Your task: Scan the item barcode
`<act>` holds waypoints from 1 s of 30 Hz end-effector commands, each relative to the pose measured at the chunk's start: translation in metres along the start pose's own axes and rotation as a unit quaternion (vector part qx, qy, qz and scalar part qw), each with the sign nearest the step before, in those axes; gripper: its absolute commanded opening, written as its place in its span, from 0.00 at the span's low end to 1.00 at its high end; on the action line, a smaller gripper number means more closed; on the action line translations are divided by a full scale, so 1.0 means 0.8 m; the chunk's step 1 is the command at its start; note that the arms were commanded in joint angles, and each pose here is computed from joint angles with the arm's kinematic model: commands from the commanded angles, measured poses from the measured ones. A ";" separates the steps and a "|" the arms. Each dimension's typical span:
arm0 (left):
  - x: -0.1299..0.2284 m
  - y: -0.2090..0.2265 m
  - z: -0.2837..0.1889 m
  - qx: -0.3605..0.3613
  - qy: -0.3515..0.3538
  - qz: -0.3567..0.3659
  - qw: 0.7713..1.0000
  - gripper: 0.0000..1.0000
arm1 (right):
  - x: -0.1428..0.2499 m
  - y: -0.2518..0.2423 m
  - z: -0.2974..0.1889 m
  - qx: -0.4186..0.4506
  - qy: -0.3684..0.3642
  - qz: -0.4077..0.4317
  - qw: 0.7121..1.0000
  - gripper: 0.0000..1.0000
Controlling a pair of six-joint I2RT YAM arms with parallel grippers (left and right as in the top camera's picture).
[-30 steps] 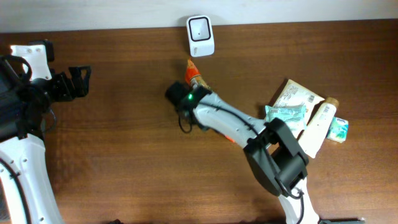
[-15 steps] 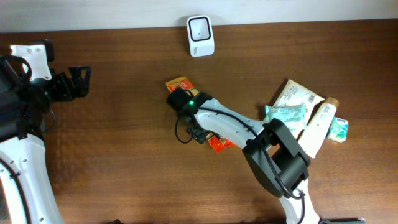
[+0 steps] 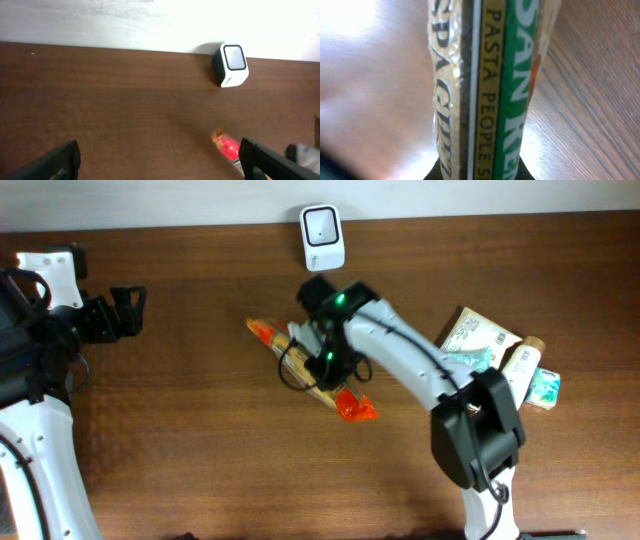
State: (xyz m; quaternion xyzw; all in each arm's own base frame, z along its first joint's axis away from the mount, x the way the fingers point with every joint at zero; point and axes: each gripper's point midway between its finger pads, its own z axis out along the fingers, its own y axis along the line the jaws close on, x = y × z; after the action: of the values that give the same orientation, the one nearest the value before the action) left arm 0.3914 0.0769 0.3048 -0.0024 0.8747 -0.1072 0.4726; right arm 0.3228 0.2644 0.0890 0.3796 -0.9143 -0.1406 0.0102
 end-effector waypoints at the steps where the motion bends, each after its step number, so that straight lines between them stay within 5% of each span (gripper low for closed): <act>1: -0.006 -0.006 -0.005 0.005 -0.008 0.003 1.000 0.99 | -0.046 0.056 -0.150 -0.194 -0.188 -0.060 0.961 0.04; 6: -0.006 -0.006 -0.005 0.005 -0.008 0.003 1.000 0.99 | -0.033 0.043 -0.258 -0.389 -0.309 -0.030 0.868 0.04; 11: -0.006 -0.006 -0.005 0.005 -0.008 0.003 1.000 0.99 | -0.027 0.032 -0.277 -0.387 -0.332 -0.029 0.860 0.04; 14: -0.006 -0.006 -0.005 0.005 -0.008 0.003 1.000 0.99 | -0.024 0.025 -0.273 -0.334 -0.328 -0.041 0.883 0.04; 17: -0.006 -0.006 -0.005 0.005 -0.008 0.003 1.000 0.99 | -0.028 0.001 -0.259 -0.203 -0.300 -0.052 0.930 0.04; 20: -0.006 -0.006 -0.005 0.005 -0.008 0.003 1.000 0.99 | -0.056 -0.083 -0.246 0.099 -0.261 0.013 0.960 0.04; 23: -0.006 -0.006 -0.005 0.005 -0.008 0.003 1.000 0.99 | -0.086 -0.153 -0.262 0.343 -0.254 0.054 0.903 0.04; 27: -0.006 -0.006 -0.005 0.005 -0.008 0.003 1.000 0.99 | -0.124 -0.232 -0.272 0.508 -0.265 0.102 0.813 0.04; 30: -0.006 -0.006 -0.005 0.005 -0.008 0.003 1.000 0.99 | -0.158 -0.276 -0.232 0.582 -0.227 0.062 0.778 0.04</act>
State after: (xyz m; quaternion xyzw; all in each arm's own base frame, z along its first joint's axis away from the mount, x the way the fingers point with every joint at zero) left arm 0.3914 0.0769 0.3049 -0.0023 0.8747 -0.1071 0.4728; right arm 0.5705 0.1765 0.2116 0.2257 -0.8543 0.2311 -0.4071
